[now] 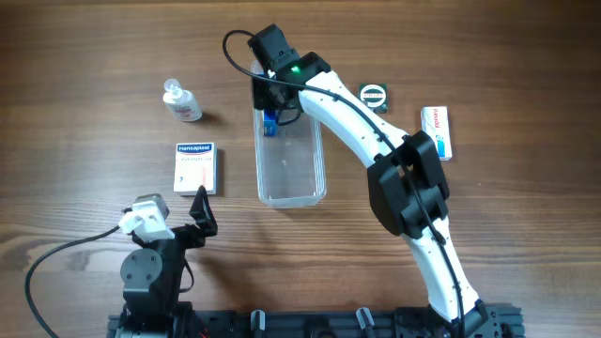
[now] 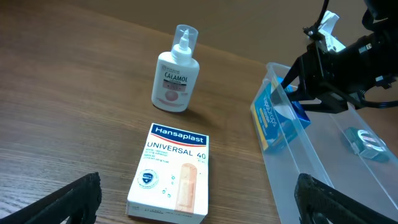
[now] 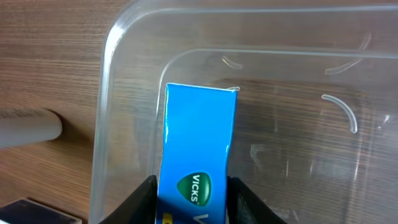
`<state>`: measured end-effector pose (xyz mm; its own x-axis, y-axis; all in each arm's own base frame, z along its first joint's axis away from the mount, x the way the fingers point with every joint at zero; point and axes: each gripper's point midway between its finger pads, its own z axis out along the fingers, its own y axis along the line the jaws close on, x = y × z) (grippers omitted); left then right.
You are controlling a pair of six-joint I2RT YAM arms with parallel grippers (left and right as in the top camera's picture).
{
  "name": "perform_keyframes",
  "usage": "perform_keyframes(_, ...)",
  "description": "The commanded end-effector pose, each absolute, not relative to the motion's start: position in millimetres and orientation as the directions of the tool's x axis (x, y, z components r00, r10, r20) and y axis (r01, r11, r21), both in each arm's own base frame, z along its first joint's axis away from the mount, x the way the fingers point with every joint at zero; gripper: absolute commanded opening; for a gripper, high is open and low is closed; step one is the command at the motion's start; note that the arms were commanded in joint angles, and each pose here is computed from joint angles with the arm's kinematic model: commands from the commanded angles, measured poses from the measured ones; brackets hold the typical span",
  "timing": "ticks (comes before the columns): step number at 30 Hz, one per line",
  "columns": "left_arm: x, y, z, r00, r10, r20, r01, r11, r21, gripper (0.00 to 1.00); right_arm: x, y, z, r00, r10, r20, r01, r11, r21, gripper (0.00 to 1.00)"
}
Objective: Pack container
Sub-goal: 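Lower the Vicks box into the container and open the right gripper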
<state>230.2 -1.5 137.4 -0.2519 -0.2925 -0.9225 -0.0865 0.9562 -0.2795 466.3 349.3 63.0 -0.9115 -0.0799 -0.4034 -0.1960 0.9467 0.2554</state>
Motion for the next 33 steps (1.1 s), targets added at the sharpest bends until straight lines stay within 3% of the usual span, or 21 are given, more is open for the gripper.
perform_keyframes(1, 230.4, -0.6, 136.2, -0.247, -0.292, -0.924, -0.092, 0.956, -0.278, 1.0, 467.0, 355.9, 61.8, -0.916, -0.078, -0.394, -0.202, 0.938, 0.283, 0.37)
perform_keyframes(10, 230.4, -0.6, 136.2, -0.247, -0.292, -0.924, -0.092, 0.956, -0.278, 1.0, 467.5, 356.3, 73.4, -0.909, -0.075, -0.41, -0.208, 0.934, 0.29, 0.45)
perform_keyframes(33, 230.4, -0.6, 136.2, -0.247, -0.292, -0.924, -0.092, 0.956, -0.278, 1.0, 471.1, 344.3, 136.3, -0.856, -0.064, -0.514, -0.227, 0.938, 0.261, 0.46)
